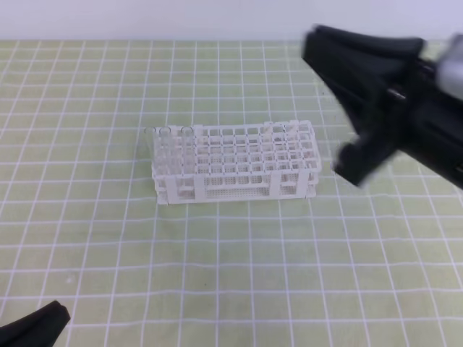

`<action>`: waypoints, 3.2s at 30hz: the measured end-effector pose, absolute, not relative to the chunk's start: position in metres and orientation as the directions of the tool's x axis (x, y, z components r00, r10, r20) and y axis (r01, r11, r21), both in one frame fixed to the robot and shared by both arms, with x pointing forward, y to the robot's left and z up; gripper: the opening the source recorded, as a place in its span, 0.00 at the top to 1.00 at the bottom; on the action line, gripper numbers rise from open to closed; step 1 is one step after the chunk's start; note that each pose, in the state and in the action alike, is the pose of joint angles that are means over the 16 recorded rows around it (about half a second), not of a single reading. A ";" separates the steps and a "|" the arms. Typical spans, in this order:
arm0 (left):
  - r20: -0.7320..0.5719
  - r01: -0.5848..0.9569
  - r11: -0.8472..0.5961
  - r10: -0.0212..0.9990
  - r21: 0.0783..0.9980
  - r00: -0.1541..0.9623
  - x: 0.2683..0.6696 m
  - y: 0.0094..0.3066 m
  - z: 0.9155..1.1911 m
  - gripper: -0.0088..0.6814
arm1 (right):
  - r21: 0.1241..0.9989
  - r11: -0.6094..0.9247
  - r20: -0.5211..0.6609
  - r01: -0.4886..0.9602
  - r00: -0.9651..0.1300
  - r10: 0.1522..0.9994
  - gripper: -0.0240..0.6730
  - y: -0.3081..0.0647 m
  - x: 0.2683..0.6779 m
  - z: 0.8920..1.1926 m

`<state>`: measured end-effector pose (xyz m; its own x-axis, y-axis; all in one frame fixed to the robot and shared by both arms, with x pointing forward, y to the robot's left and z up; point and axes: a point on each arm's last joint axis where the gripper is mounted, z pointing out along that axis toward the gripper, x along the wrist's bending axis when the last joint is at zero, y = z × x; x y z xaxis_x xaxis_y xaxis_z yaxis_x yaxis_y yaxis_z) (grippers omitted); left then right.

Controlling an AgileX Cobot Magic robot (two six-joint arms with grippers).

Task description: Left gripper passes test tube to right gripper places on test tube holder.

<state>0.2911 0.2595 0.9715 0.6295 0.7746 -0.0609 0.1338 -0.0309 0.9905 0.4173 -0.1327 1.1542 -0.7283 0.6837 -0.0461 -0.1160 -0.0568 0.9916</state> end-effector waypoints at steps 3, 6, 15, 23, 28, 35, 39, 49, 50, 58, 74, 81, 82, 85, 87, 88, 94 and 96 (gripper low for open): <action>-0.061 0.133 -0.031 0.775 0.991 0.629 0.291 0.260 0.972 0.99 | 0.993 -0.057 -0.033 -0.102 -0.715 0.699 0.98 -0.151 0.399 1.154; -0.061 0.133 -0.031 0.774 0.991 0.630 0.291 0.260 0.971 0.99 | 0.995 -0.051 -0.022 -0.083 -0.701 0.713 0.98 -0.165 0.385 1.151; -0.061 0.133 -0.030 0.775 0.991 0.629 0.291 0.260 0.972 0.99 | 1.000 0.030 -0.027 -0.007 -0.659 0.752 0.99 -0.185 0.370 1.135; -0.061 0.133 -0.030 0.775 0.991 0.629 0.291 0.260 0.972 0.99 | 0.995 0.084 -0.040 0.051 -0.568 0.822 0.99 -0.210 0.364 1.121; -0.061 0.133 -0.031 0.774 0.991 0.630 0.291 0.259 0.971 0.99 | 0.997 0.064 -0.041 0.036 -0.454 0.890 0.99 -0.243 0.347 1.103; -0.061 0.133 -0.031 0.774 0.991 0.630 0.291 0.259 0.971 0.99 | 0.998 0.012 -0.029 -0.065 -0.266 0.964 0.99 -0.280 0.309 1.058; -0.061 0.133 -0.031 0.774 0.991 0.630 0.291 0.259 0.971 0.99 | 0.995 0.004 -0.022 -0.096 -0.191 0.981 0.99 -0.288 0.297 1.031; -0.061 0.136 -0.032 0.775 0.990 0.629 0.291 0.260 0.971 0.99 | 0.990 0.000 -0.021 -0.139 -0.144 0.989 0.99 -0.292 0.289 1.007; -0.061 0.136 -0.032 0.775 0.990 0.629 0.291 0.260 0.971 0.99 | 0.990 0.001 -0.022 -0.143 -0.145 0.989 0.99 -0.292 0.289 1.007; -0.061 0.137 -0.034 0.776 0.990 0.628 0.291 0.260 0.971 0.99 | 0.992 -0.008 -0.011 -0.128 -0.147 0.989 0.99 -0.291 0.289 1.005; -0.061 0.137 -0.033 0.776 0.990 0.628 0.291 0.260 0.971 0.99 | 0.986 0.049 -0.016 0.159 -0.200 0.980 0.99 -0.287 0.290 0.968; -0.061 0.137 -0.034 0.775 0.990 0.629 0.291 0.260 0.970 0.99 | 0.982 0.061 -0.024 0.178 -0.201 0.979 0.99 -0.287 0.291 0.963; -0.061 0.137 -0.034 0.775 0.990 0.629 0.291 0.260 0.970 0.99 | 0.982 0.062 -0.026 0.178 -0.201 0.979 0.99 -0.287 0.291 0.963; -0.061 0.137 -0.034 0.776 0.990 0.628 0.291 0.260 0.971 0.99 | 0.982 0.068 -0.032 0.178 -0.201 0.979 0.99 -0.287 0.291 0.962; -0.061 0.137 -0.034 0.776 0.990 0.628 0.291 0.260 0.971 0.99 | 0.982 0.071 -0.034 0.178 -0.201 0.979 0.99 -0.287 0.291 0.962; -0.061 0.137 -0.034 0.776 0.990 0.628 0.291 0.260 0.971 0.99 | 0.981 0.071 -0.035 0.178 -0.201 0.979 0.99 -0.287 0.291 0.962; -0.061 0.137 -0.033 0.776 0.990 0.627 0.291 0.260 0.971 0.99 | 0.981 0.071 -0.035 0.178 -0.201 0.979 0.99 -0.287 0.291 0.962; -0.061 0.134 -0.030 0.780 0.991 0.623 0.291 0.260 0.972 0.99 | 0.981 0.071 -0.035 0.178 -0.201 0.979 0.99 -0.287 0.291 0.962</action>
<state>0.2911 0.2603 0.9715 0.6233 0.7796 -0.0612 0.1343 -0.0296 0.9905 0.2908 -0.2869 0.9624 -0.2006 0.9791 -0.0346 0.1783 0.0712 0.9814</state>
